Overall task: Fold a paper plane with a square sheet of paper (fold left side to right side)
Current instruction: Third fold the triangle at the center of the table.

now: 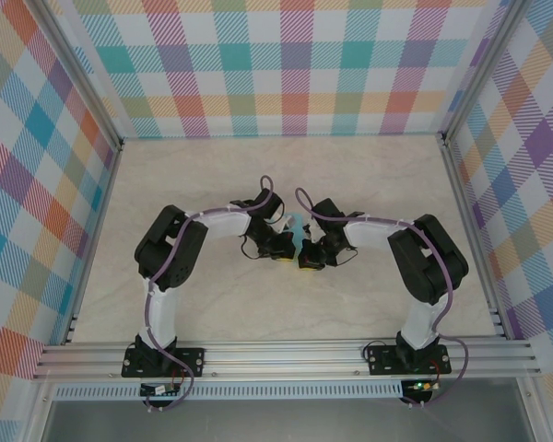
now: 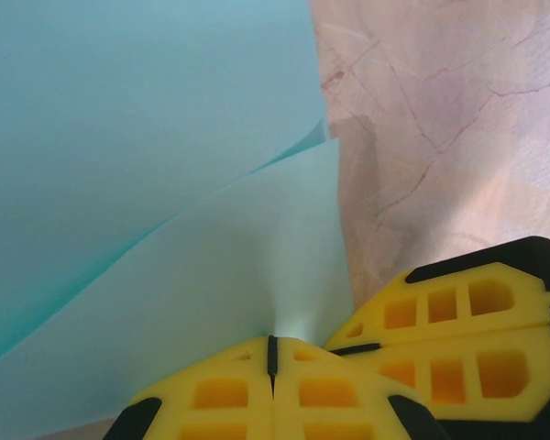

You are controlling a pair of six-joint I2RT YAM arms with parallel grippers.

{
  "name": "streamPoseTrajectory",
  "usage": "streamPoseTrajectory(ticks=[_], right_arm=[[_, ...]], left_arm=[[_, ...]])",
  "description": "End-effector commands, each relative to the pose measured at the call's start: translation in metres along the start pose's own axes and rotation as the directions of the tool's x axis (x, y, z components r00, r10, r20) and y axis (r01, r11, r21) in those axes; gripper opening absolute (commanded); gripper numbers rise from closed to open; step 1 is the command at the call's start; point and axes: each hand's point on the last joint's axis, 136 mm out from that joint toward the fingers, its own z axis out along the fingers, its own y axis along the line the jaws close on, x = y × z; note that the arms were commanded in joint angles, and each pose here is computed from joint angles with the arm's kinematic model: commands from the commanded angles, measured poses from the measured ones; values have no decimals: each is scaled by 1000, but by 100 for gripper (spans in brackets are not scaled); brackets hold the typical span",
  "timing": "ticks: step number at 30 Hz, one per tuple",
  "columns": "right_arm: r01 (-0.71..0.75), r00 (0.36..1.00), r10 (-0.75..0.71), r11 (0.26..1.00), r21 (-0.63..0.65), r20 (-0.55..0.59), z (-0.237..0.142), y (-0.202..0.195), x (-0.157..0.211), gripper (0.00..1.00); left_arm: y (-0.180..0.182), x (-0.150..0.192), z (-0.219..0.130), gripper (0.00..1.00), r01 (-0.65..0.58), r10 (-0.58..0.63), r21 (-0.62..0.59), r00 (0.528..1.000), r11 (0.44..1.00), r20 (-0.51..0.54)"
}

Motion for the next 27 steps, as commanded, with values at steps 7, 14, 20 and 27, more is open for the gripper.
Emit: streamPoseTrajectory(ticks=[7,14,20,27], right_arm=[[-78,989,99,981,180,-112,18,-49,37,0],[-48,994,56,994,93,-89,15,-28,27,0],[34,999,-34,999,-4,-6,-12,5,12,3],[121,984,-138,981,149,110,-64,-1,4,39]], left_arm=[[88,-19,-44,0,123,-109,-209,991,970,80],[73,-32,-72,8,96,-72,-176,987,980,141],[47,-33,-98,26,78,-53,-103,973,992,224],[25,-25,-106,51,129,-140,57,938,990,316]])
